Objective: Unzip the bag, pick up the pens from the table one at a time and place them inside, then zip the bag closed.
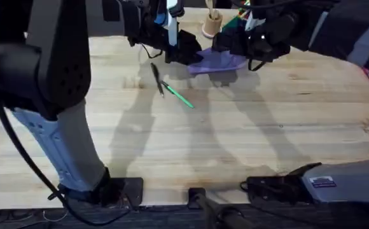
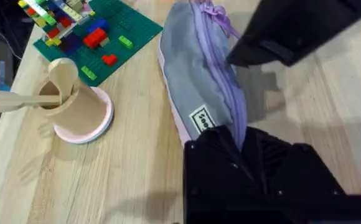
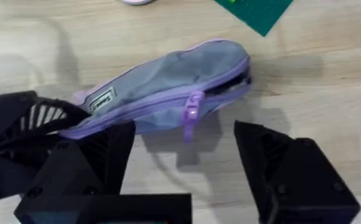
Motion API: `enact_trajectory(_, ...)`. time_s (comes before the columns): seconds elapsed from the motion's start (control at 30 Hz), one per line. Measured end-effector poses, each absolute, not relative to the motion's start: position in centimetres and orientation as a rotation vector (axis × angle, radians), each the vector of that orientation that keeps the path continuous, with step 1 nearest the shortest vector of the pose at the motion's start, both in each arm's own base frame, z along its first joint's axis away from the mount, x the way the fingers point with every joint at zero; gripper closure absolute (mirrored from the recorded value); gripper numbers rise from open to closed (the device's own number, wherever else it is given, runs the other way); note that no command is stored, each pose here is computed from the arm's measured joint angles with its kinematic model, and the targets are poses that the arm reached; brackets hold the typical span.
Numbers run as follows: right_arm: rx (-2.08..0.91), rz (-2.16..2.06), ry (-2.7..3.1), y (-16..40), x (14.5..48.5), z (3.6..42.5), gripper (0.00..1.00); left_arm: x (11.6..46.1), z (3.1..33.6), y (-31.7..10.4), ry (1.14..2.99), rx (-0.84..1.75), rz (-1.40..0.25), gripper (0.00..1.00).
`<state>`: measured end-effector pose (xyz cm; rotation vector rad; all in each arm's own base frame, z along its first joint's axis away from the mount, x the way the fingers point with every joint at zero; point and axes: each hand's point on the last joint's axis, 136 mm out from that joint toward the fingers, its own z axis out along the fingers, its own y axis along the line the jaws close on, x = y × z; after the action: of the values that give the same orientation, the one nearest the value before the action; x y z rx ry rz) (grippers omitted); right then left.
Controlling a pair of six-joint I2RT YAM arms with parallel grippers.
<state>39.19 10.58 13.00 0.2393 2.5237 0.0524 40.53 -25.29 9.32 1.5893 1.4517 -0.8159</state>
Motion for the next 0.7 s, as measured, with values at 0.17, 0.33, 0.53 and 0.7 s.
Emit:
enact_trajectory(0.17,0.266,0.039,2.530,9.8,39.6,12.4,0.072,40.5,9.3,-25.3,1.452,1.590,-0.814,0.959)
enact_trajectory(0.33,0.270,0.043,2.530,9.8,40.0,12.0,0.213,40.5,9.3,-25.3,1.452,1.591,-0.814,0.959)
enact_trajectory(0.53,0.267,0.063,2.520,10.2,40.4,11.9,0.380,40.6,9.3,-25.4,1.450,1.592,-0.812,0.959)
enact_trajectory(0.7,0.270,0.065,2.518,10.2,40.7,11.7,0.518,40.5,9.3,-25.4,1.450,1.592,-0.812,0.959)
